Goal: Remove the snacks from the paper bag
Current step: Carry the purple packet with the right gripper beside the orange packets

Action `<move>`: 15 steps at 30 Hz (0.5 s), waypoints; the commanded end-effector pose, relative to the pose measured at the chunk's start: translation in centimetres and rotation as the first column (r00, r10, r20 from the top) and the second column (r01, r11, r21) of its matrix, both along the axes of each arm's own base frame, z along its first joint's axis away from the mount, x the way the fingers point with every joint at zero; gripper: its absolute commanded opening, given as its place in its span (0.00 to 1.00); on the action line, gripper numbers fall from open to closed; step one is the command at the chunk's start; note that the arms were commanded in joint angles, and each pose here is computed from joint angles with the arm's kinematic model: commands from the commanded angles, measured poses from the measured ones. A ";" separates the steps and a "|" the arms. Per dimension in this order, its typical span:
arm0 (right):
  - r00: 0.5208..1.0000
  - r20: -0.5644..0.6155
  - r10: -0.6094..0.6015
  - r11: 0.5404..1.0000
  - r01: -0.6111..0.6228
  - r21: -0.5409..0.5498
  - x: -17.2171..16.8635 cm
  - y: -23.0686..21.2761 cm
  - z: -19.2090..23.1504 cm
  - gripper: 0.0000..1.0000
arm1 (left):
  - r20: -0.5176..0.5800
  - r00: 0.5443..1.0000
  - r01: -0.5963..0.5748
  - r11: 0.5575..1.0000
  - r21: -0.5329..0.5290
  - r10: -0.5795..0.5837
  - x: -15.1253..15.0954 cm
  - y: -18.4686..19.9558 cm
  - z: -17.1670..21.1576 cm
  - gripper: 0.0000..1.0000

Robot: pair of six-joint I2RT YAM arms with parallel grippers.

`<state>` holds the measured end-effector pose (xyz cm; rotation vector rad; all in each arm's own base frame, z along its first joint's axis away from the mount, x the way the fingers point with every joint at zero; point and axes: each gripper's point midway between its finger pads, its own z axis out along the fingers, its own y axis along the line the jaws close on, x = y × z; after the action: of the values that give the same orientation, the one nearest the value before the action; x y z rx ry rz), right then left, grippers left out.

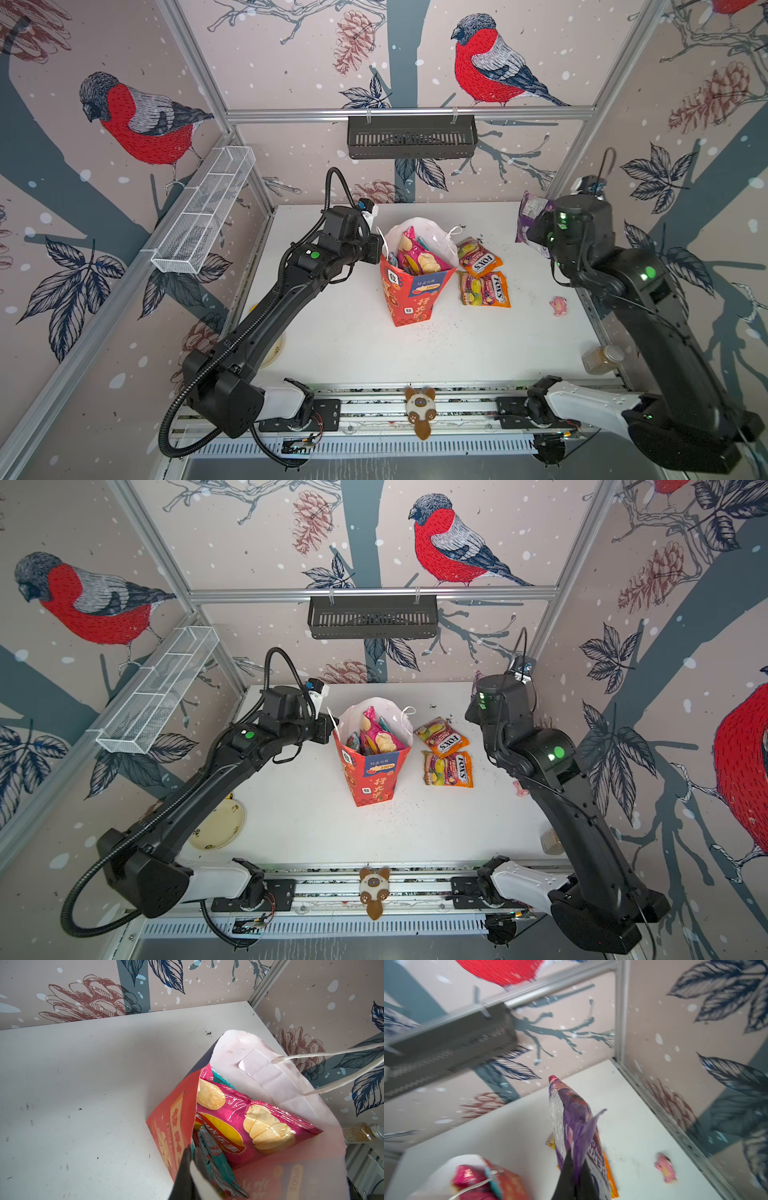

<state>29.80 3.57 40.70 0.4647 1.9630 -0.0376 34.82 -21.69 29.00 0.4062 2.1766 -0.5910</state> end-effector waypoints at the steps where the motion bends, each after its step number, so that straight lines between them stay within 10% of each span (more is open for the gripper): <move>1: 0.992 -0.098 -0.082 0.996 0.079 -0.031 0.0 -2.8 -3.8 0.01 | 0.066 0.998 0.015 0.999 -0.034 -0.013 0.8 -0.5 1.8 0.00; 15: 0.875 -0.438 -0.204 0.978 0.163 -0.130 2.9 -9.0 -18.8 0.01 | 0.051 0.999 0.005 1.000 -0.027 -0.004 1.0 -0.1 1.1 0.00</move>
<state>31.40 -4.83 22.63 0.6542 2.3575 -0.3367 35.17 -21.44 28.77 0.3982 2.1834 -0.5897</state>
